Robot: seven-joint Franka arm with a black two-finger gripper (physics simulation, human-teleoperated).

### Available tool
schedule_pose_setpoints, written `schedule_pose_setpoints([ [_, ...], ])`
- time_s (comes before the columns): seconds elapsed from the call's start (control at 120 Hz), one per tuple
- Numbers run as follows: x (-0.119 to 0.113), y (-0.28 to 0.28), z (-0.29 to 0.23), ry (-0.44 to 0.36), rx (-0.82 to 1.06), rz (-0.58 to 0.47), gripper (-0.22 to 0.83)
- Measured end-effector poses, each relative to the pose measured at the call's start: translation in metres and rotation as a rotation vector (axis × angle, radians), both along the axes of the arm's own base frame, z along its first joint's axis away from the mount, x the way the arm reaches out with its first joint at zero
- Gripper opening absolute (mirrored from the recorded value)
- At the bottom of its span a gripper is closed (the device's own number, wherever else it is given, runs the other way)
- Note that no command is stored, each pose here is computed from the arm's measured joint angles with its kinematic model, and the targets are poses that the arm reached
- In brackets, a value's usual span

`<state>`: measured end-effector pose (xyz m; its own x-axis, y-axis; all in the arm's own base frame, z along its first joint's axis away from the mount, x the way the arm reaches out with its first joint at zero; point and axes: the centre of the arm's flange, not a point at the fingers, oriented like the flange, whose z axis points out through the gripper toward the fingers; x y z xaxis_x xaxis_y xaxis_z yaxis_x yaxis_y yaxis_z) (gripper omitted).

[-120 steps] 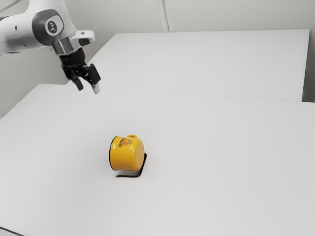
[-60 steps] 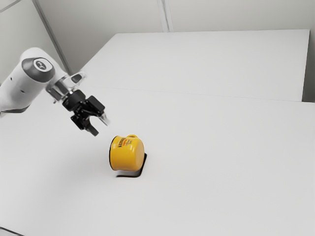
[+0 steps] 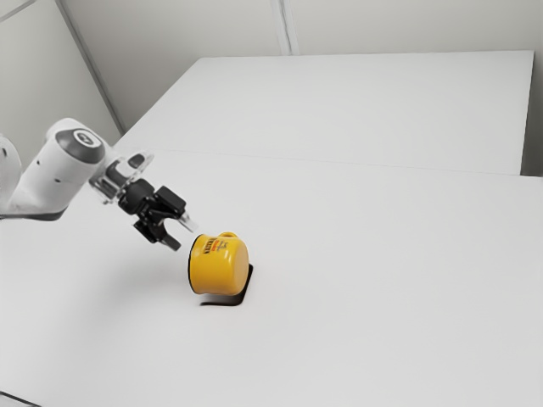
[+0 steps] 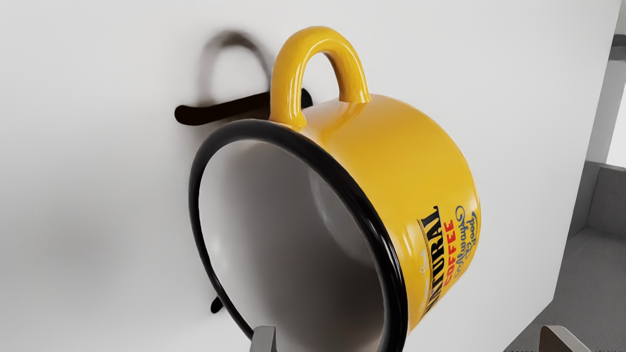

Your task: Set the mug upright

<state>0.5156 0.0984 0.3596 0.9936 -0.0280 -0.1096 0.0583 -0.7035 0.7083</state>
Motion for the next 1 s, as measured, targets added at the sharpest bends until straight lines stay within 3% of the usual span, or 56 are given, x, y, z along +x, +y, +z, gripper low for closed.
schedule_pose_setpoints([
  [0.4,-0.001,-0.037,-0.027,-0.036,-0.108,-0.006,0.57],
  [0.808,0.011,-0.060,-0.027,-0.075,-0.120,-0.018,0.12],
  [1.0,0.021,-0.078,-0.028,-0.091,-0.114,-0.033,-0.03],
])
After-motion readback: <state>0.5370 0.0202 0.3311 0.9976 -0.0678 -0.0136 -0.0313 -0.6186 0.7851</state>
